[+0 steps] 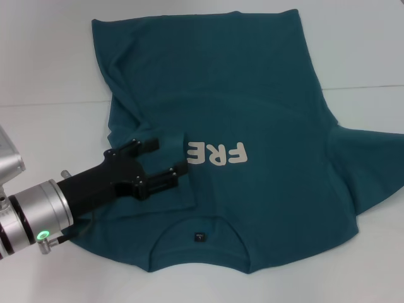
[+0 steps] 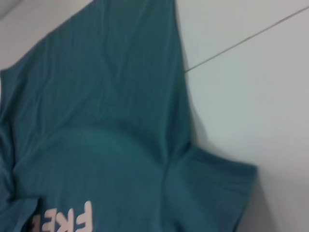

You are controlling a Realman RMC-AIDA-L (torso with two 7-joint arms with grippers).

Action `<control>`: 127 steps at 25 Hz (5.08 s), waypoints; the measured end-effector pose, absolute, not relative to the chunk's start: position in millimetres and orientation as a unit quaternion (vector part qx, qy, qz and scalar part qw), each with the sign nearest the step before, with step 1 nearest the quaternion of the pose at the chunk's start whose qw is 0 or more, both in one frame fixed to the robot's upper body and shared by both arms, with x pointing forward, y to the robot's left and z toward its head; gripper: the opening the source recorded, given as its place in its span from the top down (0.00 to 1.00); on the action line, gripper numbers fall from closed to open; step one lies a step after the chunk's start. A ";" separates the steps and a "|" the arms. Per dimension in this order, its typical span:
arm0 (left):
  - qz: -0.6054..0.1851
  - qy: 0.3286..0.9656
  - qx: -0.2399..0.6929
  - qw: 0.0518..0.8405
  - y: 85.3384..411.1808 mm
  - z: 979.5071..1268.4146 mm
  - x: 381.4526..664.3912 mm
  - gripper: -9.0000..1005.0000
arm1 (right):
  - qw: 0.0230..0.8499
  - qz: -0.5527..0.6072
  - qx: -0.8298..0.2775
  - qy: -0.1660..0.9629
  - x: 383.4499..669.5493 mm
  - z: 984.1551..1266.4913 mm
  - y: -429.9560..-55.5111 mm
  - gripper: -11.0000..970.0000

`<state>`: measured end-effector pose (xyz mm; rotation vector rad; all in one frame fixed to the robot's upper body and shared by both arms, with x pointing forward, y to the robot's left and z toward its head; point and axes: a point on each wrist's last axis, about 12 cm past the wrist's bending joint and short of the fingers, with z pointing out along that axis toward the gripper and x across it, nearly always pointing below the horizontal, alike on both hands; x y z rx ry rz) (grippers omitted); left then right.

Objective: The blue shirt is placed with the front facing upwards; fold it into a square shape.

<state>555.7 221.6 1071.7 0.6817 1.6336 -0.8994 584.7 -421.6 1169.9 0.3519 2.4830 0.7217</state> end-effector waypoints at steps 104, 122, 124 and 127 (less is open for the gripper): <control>-0.376 0.687 0.293 0.548 223.7 1068.5 551.2 0.13 | 0.279 0.248 0.214 0.903 639.1 1080.0 -330.4 0.50; -0.376 0.685 0.296 0.549 222.7 1069.3 552.1 0.13 | 0.312 0.288 0.199 0.883 651.8 1095.2 -313.4 0.96; -0.376 0.685 0.296 0.550 222.4 1069.6 552.4 0.13 | 0.313 0.291 0.202 0.881 653.1 1095.8 -310.8 0.96; -0.376 0.685 0.297 0.550 222.1 1069.9 552.8 0.13 | 0.317 0.294 0.200 0.879 656.3 1098.4 -306.7 0.95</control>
